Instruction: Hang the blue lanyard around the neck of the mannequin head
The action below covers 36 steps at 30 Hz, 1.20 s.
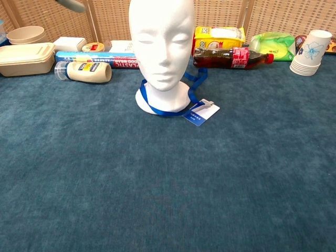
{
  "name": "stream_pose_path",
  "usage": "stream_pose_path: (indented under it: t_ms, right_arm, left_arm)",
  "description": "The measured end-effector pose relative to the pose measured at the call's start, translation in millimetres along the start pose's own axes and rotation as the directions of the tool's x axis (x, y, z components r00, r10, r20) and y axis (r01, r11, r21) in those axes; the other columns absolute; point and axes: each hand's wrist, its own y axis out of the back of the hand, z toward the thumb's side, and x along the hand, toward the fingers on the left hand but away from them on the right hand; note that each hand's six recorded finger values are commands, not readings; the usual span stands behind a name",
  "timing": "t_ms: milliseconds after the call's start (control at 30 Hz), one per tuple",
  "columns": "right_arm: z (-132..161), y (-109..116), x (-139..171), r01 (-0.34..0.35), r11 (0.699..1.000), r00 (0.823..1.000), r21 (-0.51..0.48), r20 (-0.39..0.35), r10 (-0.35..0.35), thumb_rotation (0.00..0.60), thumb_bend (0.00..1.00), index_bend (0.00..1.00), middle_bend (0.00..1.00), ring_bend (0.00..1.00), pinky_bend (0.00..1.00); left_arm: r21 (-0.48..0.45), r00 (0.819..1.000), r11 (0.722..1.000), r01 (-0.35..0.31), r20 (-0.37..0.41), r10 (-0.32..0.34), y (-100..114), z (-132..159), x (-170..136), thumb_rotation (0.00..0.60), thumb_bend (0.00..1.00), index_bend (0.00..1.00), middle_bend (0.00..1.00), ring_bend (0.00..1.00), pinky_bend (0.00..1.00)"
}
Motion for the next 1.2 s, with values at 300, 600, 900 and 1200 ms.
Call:
stream_pose_path:
  t_ms: [300,600,900,1200]
  right_arm:
    - [-34.6,7.2,74.2,0.058,0.998,0.998,0.027,-0.004,-0.058,0.472,0.34,0.27,0.29,0.26,0.30]
    - [-86.1,-5.8,160.1,0.051,0.992,0.997,0.112,0.059,-0.058,0.475,0.34,0.29,0.32,0.29,0.30]
    - [-128.8,-7.1,231.8,0.056,0.983,0.990,0.173,0.118,-0.077,0.471,0.34,0.31,0.33,0.30,0.31]
    - [-167.5,-5.0,284.9,0.043,0.962,0.974,0.268,0.205,-0.100,0.475,0.34,0.33,0.38,0.35,0.35]
  left_arm:
    - [-0.011,0.998,1.000,0.016,-0.054,-0.016,-2.1,-68.1,-47.0,0.515,0.17,0.12,0.12,0.04,0.17]
    - [0.045,0.999,0.998,0.038,-0.031,-0.037,-17.7,-122.5,-117.5,0.520,0.17,0.14,0.13,0.05,0.17]
    - [0.068,0.999,0.997,0.027,-0.024,-0.026,-21.8,-161.3,-193.6,0.519,0.17,0.18,0.15,0.07,0.17]
    - [0.079,0.999,0.997,-0.005,-0.033,0.007,-28.2,-177.1,-255.5,0.518,0.17,0.26,0.20,0.12,0.19]
